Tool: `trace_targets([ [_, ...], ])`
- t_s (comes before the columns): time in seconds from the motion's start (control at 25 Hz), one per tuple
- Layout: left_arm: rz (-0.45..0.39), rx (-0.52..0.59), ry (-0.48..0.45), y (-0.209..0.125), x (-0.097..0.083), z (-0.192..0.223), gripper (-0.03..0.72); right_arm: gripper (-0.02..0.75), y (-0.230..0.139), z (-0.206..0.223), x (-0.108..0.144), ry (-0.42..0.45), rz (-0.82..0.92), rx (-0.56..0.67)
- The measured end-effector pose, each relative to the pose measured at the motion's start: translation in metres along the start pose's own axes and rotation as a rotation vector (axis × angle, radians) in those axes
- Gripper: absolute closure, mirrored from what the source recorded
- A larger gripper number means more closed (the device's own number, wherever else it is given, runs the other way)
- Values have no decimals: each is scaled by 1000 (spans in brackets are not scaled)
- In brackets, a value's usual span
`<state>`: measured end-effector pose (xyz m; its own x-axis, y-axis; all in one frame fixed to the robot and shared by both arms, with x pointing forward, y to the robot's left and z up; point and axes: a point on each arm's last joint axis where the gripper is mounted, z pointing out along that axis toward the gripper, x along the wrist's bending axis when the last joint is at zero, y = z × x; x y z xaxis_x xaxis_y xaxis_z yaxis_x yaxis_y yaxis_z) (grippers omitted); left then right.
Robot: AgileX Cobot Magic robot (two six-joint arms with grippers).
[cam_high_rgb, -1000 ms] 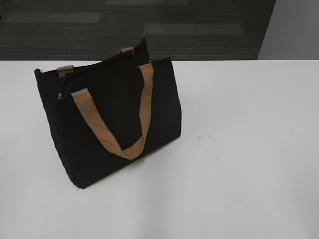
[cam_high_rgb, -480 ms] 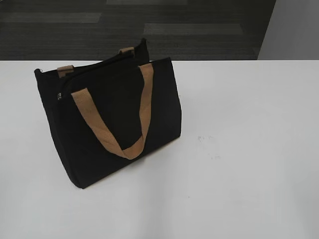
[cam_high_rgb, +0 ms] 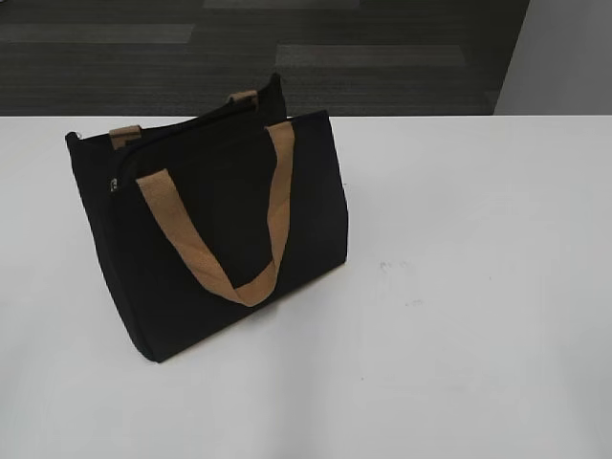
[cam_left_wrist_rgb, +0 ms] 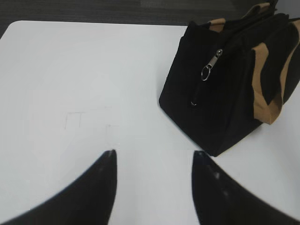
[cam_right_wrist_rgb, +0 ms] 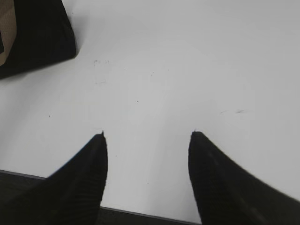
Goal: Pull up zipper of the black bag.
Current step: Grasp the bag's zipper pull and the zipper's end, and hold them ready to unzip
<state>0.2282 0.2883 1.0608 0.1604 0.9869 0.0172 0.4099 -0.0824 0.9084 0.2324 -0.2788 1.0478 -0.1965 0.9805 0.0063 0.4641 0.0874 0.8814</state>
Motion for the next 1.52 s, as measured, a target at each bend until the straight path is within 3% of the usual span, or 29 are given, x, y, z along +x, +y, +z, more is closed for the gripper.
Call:
trace_targets([
  [0.12,-2,10,-1,1,0,2,211,305,1,2,-1,1,3,13],
  [0.4,3,70,-12,14,2,12,195,305,11,20,-6,15,33,145],
  [0.6,197,187,-45,28,7,34,207,305,16,35,-9,29,55,246],
  [0.72,255,243,-105,36,7,55,218,305,20,42,-9,62,45,287],
  [1.08,362,149,-306,57,0,117,226,305,51,42,-8,115,-9,265],
  [1.4,484,126,-342,50,5,172,228,305,57,42,-9,115,-65,238],
  [1.52,528,109,-394,48,2,187,228,305,58,42,-9,112,-68,230],
])
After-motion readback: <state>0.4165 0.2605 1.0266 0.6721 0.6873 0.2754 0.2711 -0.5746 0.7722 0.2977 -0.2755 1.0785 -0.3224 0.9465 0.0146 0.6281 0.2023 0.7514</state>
